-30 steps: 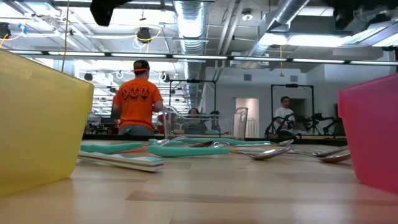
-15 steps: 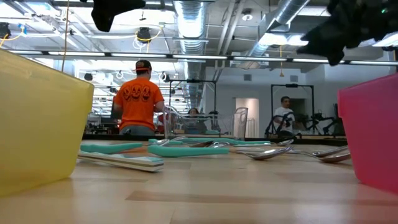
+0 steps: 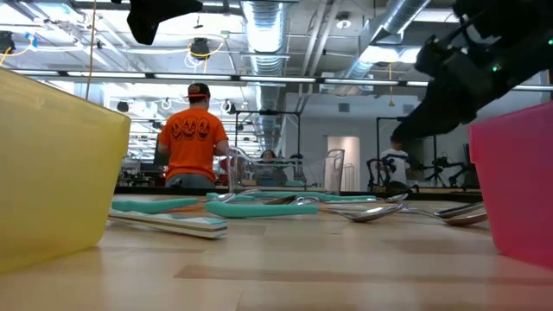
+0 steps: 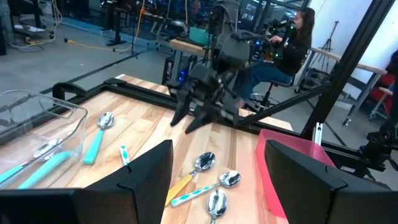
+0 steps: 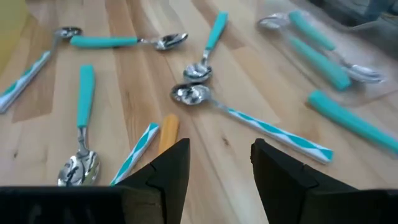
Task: Sort silverware by color (type)
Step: Put the yellow spoon into the yellow bin
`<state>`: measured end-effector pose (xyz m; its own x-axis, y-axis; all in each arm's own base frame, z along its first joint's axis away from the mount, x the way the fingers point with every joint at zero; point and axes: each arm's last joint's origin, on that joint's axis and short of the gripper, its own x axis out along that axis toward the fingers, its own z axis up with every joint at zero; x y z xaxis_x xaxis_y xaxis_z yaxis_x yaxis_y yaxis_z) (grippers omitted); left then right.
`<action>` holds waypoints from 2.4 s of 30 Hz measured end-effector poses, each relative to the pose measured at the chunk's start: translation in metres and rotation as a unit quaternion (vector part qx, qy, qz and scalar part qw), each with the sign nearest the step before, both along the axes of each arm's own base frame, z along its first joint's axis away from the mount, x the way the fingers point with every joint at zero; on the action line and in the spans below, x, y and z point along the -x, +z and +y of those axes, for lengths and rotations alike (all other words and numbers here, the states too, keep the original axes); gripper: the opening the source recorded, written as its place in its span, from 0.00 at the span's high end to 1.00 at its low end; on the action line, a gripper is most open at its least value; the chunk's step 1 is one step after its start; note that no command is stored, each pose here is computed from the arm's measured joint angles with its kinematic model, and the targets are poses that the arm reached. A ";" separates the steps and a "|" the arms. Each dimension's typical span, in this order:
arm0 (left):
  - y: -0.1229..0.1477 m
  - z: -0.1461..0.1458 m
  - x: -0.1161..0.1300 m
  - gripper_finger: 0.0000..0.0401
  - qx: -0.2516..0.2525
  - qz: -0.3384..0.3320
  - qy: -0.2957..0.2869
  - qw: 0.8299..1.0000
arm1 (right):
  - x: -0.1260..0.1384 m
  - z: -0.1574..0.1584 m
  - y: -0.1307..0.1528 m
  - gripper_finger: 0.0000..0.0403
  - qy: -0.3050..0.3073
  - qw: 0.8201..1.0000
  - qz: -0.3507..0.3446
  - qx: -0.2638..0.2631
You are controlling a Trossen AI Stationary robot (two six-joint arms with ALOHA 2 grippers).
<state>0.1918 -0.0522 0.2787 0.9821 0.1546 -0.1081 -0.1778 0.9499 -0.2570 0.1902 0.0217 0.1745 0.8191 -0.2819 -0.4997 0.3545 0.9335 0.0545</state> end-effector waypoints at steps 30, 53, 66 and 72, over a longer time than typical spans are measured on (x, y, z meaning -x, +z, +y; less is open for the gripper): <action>0.000 0.000 0.000 0.41 0.004 -0.001 0.001 1.000 | -0.058 0.035 -0.074 0.53 0.033 0.989 0.137 0.044; 0.001 0.001 0.000 0.41 0.006 -0.006 0.012 1.000 | -0.059 0.031 -0.076 0.82 -0.010 0.990 0.141 0.017; 0.002 0.001 0.000 0.41 0.010 -0.013 0.018 1.000 | -0.043 0.014 -0.020 0.82 -0.026 0.993 0.093 0.060; 0.004 0.001 0.000 0.41 0.012 -0.019 0.018 1.000 | -0.037 0.008 0.005 0.82 -0.024 0.996 0.048 0.071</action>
<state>0.1916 -0.0512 0.2823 0.9794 0.1876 -0.0742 -0.2011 0.9364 -0.2876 0.2269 0.0292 0.1796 0.7535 -0.3920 -0.5278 0.3953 0.9116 -0.1127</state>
